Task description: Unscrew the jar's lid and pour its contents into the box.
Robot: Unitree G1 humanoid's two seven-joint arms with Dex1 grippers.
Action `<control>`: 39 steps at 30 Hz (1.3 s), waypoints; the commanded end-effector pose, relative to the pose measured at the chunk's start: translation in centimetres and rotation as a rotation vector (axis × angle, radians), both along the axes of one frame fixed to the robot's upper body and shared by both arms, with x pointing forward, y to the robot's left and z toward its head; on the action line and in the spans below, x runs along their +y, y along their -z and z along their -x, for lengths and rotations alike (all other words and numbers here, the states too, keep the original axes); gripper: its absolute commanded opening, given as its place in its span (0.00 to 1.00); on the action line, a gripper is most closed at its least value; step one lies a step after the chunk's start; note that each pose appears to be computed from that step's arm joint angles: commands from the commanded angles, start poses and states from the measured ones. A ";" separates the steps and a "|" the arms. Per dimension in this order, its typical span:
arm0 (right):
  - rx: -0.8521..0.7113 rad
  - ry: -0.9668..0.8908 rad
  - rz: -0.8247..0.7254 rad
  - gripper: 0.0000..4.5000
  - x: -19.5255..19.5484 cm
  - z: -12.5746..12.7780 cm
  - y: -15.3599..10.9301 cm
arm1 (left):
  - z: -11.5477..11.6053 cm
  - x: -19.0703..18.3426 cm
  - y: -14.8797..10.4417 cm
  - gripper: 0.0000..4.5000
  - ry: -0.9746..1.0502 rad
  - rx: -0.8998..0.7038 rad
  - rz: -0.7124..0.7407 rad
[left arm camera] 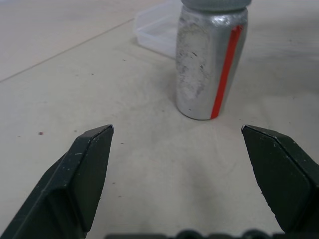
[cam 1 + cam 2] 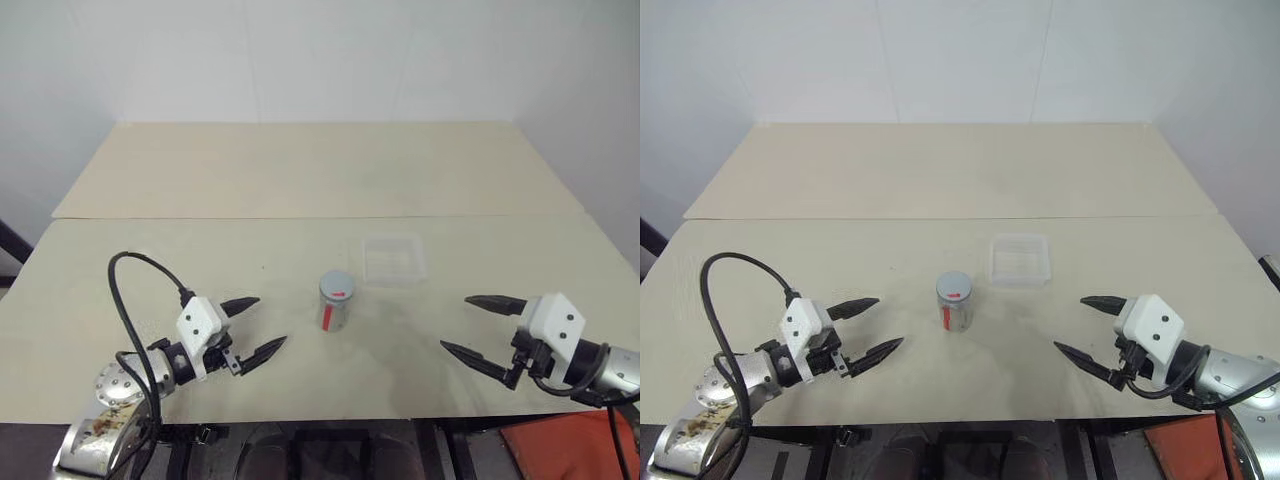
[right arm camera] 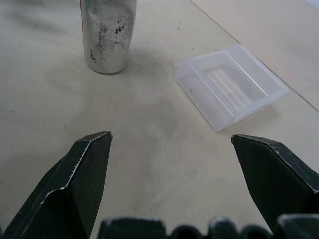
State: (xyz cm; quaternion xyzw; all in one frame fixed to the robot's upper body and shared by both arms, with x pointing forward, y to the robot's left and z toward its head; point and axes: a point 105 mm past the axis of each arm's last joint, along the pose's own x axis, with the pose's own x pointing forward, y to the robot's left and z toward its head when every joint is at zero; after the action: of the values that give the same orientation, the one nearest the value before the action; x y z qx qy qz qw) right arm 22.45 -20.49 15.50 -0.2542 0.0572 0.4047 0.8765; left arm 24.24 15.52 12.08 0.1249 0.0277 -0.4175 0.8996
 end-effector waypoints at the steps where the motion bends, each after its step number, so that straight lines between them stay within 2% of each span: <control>1: -0.036 -0.015 0.015 1.00 -0.3 -0.1 -1.1 | -0.1 0.4 -1.5 0.99 0.000 -0.053 0.009; 7: -0.040 -0.030 0.020 1.00 -0.1 -0.1 -1.3 | -0.3 0.6 -2.0 0.99 0.019 -0.069 0.017; 10: -0.046 -0.031 0.018 1.00 0.0 -0.1 -1.4 | -0.4 0.7 -2.7 0.99 0.043 -0.058 0.086; 17: -0.040 -0.052 -0.002 1.00 0.9 -0.2 -1.2 | -1.8 0.0 -2.7 0.99 0.047 -0.071 0.090; 25: -0.040 -0.041 -0.030 1.00 2.3 -0.3 -0.8 | -0.1 -2.6 -0.8 0.99 0.065 -0.018 0.125; 39: -0.068 0.016 -0.005 1.00 2.2 -1.4 -1.4 | 0.3 -5.9 0.7 0.99 0.004 -0.024 0.198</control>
State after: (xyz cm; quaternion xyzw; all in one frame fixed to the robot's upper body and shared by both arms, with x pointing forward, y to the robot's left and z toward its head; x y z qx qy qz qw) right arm 23.96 -18.68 16.02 -0.2498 0.0411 0.3908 0.8850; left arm 24.33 10.18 10.35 0.0360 0.0026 -0.4137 0.9097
